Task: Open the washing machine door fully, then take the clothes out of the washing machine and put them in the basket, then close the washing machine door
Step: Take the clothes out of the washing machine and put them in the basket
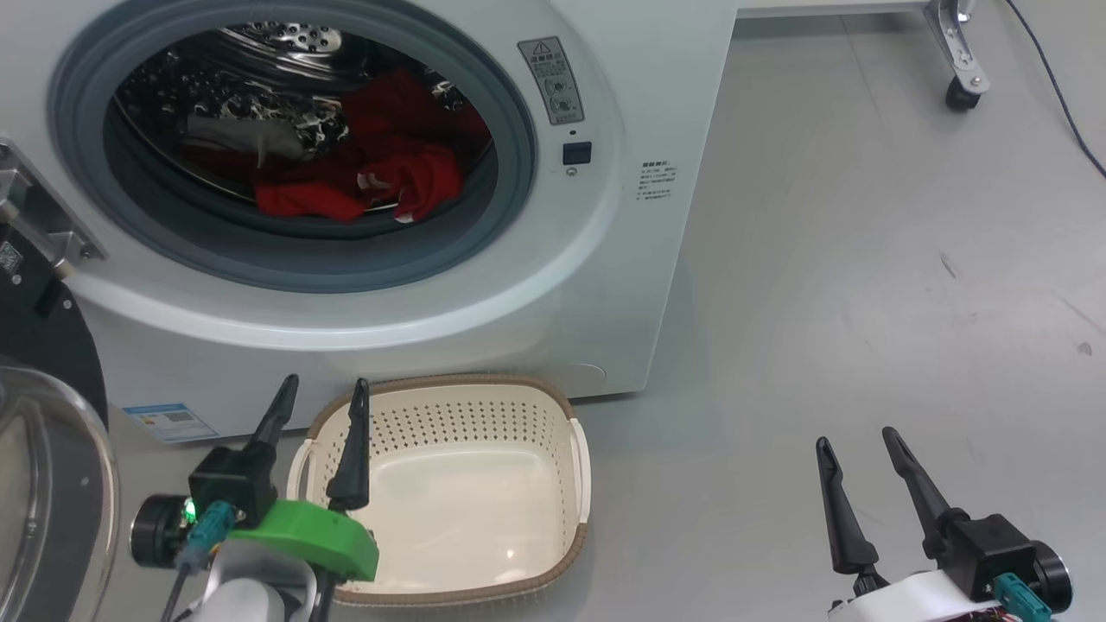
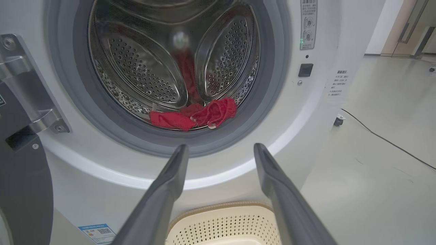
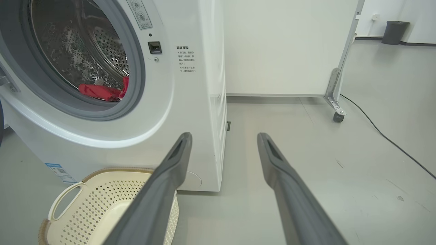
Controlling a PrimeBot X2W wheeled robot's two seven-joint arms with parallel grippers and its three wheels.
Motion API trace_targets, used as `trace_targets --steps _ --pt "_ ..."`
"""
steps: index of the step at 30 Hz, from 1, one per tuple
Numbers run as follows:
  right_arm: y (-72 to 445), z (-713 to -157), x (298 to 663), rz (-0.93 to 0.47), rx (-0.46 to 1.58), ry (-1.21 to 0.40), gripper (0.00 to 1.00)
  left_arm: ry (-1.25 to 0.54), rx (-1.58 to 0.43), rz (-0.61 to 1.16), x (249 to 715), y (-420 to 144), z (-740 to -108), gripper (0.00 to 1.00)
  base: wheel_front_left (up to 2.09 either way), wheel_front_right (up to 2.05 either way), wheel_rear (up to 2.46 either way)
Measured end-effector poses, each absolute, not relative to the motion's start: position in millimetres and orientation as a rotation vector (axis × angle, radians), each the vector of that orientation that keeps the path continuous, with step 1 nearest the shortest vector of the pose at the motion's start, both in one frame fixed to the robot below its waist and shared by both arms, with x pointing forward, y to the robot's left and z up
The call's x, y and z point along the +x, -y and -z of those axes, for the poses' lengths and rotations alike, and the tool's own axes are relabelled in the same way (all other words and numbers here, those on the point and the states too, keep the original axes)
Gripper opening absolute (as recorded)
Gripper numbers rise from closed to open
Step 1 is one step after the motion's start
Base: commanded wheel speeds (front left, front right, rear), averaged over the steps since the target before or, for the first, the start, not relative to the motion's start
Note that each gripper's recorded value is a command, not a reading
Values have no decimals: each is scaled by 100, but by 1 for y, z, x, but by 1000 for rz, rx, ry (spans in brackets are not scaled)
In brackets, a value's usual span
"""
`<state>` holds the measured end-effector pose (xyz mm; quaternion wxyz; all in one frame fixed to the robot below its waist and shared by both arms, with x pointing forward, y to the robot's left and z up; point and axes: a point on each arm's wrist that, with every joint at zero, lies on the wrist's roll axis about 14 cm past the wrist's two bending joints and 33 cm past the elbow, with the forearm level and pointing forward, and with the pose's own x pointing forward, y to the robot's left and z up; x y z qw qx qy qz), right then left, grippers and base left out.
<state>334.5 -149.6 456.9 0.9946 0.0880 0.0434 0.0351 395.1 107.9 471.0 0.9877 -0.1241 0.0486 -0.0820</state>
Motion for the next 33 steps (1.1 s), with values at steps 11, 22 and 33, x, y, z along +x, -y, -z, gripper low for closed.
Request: trace_targets --steps 11,22,33 --pt "164 -447 352 -22 179 -111 100 -190 -299 278 456 -72 -455 100 0 0 0" --pt "189 -436 360 63 195 -139 100 -346 -295 381 526 -46 -428 100 0 0 0" --pt "210 -425 366 146 234 -165 100 -463 -268 443 590 -27 -412 100 0 0 0"
